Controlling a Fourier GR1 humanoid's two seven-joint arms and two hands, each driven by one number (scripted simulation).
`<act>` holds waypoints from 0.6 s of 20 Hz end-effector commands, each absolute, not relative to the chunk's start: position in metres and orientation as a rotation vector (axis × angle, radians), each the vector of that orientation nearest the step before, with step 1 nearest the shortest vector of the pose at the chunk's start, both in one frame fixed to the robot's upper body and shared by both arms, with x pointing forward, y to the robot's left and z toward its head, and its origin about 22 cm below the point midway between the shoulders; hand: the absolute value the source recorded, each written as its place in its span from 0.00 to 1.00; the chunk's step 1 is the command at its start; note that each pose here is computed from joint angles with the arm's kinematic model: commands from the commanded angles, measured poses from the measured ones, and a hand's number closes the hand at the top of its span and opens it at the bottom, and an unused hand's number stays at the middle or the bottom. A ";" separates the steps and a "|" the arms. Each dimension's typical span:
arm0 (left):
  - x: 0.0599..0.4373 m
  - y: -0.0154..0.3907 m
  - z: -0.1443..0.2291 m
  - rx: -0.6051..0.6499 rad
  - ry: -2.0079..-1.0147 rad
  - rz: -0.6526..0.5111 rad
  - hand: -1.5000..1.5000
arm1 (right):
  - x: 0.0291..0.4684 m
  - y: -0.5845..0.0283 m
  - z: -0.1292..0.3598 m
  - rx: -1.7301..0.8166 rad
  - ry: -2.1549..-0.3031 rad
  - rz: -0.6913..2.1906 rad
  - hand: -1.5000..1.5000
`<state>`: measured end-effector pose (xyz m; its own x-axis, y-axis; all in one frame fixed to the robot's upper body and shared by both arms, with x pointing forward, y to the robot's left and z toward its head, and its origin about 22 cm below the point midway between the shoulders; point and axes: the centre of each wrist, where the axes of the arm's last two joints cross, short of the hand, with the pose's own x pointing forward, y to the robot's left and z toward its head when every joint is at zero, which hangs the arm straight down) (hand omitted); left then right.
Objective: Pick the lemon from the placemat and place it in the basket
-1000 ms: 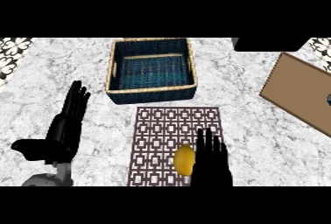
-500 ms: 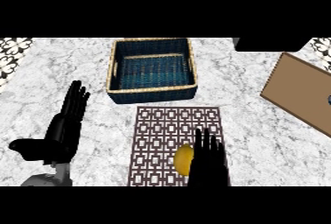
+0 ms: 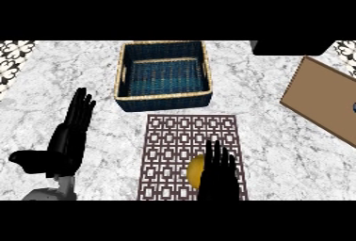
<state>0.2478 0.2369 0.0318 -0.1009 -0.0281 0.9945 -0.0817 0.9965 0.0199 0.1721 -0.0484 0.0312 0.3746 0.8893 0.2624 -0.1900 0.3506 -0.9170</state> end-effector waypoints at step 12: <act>0.243 0.240 0.034 0.100 -1.676 0.032 0.50 | 0.177 -0.040 0.022 -0.983 -0.736 0.649 0.00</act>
